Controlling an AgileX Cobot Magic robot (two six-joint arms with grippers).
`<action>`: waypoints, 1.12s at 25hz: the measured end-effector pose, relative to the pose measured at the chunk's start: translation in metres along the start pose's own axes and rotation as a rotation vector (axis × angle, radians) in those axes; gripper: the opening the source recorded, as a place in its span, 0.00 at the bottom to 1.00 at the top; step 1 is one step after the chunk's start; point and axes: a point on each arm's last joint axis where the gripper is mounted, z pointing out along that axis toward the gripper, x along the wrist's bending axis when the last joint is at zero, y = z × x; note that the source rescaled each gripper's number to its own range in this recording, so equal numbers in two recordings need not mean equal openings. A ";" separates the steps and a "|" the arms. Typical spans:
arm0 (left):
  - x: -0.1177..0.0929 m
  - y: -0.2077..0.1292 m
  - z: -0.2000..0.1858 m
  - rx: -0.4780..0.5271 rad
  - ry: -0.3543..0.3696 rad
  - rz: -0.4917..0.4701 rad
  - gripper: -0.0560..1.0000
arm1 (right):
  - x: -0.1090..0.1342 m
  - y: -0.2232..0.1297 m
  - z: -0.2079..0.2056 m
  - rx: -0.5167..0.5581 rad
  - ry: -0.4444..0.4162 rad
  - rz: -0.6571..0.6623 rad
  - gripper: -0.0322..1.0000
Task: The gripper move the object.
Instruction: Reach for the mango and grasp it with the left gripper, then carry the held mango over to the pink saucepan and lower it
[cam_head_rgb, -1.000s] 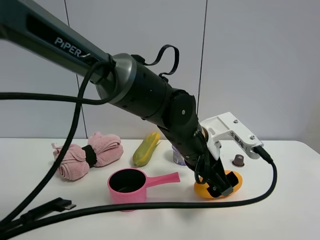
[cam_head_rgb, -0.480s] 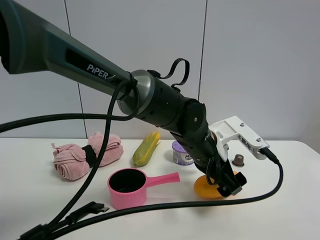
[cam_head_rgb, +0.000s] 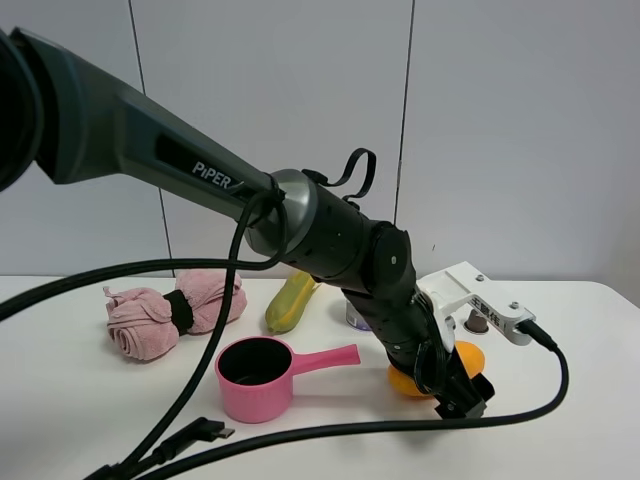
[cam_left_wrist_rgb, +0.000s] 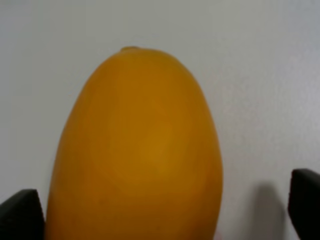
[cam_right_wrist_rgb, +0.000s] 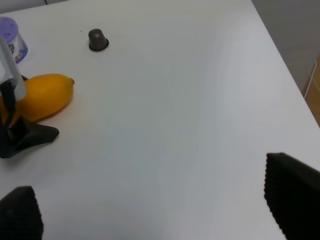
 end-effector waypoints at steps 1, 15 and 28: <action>0.000 0.000 0.000 0.002 -0.001 0.001 1.00 | 0.000 0.000 0.000 0.000 0.000 0.000 1.00; -0.001 -0.001 0.001 0.007 -0.009 -0.013 0.42 | 0.000 0.000 0.000 0.000 0.000 0.000 1.00; 0.000 0.009 -0.013 -0.004 -0.013 -0.007 0.06 | 0.000 0.000 0.000 0.000 0.000 0.001 1.00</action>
